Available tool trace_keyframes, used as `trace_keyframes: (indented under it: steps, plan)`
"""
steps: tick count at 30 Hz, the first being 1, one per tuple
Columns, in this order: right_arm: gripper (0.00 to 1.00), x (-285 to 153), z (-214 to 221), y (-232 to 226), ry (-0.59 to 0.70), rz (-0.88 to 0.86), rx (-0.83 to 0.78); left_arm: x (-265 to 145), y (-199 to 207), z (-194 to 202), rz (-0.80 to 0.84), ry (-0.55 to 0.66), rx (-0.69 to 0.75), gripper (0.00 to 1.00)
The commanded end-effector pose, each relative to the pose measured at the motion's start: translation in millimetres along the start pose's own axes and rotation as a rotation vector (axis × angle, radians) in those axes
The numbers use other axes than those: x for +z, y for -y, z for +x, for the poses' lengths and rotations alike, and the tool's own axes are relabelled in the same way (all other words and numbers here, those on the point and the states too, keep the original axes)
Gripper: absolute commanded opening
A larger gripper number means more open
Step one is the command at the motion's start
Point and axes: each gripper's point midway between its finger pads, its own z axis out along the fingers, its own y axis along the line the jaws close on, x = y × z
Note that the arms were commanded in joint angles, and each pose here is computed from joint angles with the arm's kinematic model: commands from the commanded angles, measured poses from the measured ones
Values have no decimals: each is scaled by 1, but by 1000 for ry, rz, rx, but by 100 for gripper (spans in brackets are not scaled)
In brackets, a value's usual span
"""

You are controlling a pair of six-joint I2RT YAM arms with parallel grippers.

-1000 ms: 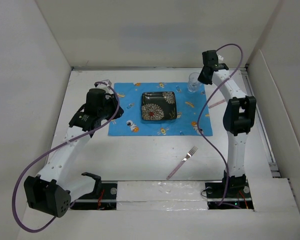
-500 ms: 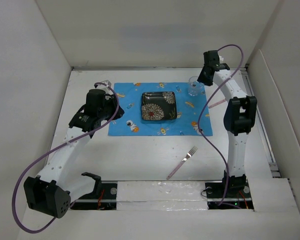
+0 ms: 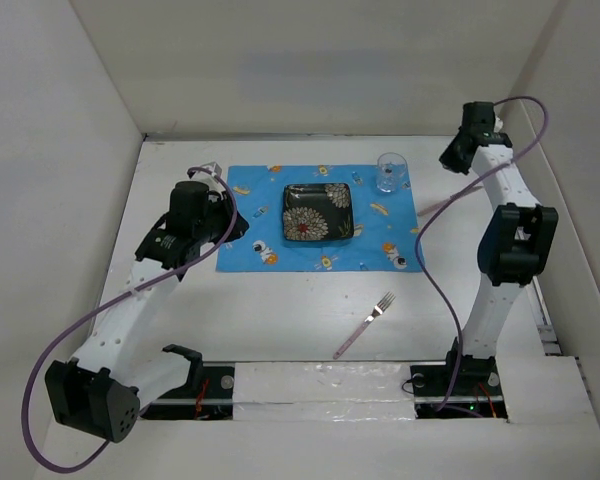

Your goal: Set the dinner table for one person

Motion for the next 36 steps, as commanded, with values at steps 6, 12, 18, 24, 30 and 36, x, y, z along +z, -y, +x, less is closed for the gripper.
trace_keyframes:
  steps: [6,12,18,24,30,36]
  plan:
    - [42,29,47,42,-127,56,27,-5,5,0,42,28,25,19]
    - [53,48,71,55,-227,97,17,-5,3,7,45,15,27,19]
    - [51,65,87,62,-298,136,-1,-6,2,9,43,17,23,19]
    - [32,70,95,72,-332,188,-21,-7,2,8,44,29,11,19]
    - [1,61,87,85,-303,196,27,-7,2,6,46,36,12,19]
    - [0,0,12,68,-46,94,101,-5,-1,11,32,16,16,19]
